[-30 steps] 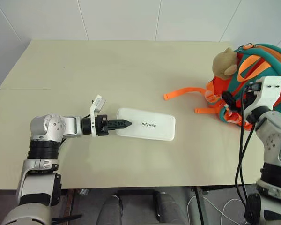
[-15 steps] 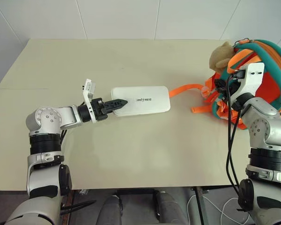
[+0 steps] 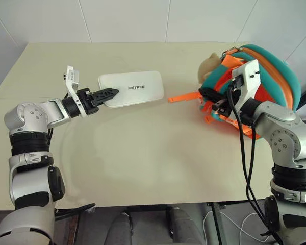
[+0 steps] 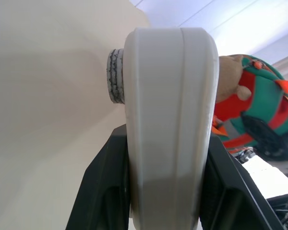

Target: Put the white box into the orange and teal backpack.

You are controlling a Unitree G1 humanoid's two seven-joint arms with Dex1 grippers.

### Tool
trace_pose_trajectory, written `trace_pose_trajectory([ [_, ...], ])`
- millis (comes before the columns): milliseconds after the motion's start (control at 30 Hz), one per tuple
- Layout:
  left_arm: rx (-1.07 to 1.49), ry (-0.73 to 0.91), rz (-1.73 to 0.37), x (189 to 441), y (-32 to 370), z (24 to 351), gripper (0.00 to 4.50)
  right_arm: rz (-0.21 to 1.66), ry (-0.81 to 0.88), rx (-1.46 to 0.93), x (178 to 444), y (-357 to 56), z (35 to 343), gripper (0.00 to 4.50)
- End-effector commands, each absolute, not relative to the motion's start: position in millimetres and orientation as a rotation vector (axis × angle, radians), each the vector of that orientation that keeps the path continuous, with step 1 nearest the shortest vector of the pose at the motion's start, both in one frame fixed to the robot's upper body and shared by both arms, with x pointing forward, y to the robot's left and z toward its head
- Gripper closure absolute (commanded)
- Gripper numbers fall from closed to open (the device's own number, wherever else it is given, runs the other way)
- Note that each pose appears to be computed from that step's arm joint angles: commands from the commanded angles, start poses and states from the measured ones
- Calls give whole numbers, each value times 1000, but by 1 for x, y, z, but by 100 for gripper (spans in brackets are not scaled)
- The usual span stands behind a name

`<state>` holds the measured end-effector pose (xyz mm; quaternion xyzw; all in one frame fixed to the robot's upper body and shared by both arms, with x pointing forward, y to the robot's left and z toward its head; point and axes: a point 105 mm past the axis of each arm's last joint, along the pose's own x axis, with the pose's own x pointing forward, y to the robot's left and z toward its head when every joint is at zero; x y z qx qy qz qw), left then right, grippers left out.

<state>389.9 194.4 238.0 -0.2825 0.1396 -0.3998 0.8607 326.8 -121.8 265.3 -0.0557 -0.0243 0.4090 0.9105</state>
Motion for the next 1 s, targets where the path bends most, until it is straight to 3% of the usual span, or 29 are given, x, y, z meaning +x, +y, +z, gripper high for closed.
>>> trace_pose_trajectory([
  [33,-518,228,-905,386,195,260,318,1053,-140,-175,289,-94,292,450],
  [267,-441,185,-896,387,208,270,318,1310,-139,-219,241,-78,301,450],
  [633,-314,143,-990,372,218,289,318,1553,-70,-374,199,-85,295,450],
  [833,-232,89,-1099,356,215,298,318,1546,-3,-456,204,-102,285,450],
  [1000,-162,-80,-1218,332,219,319,318,1438,45,-555,224,-128,284,450],
])
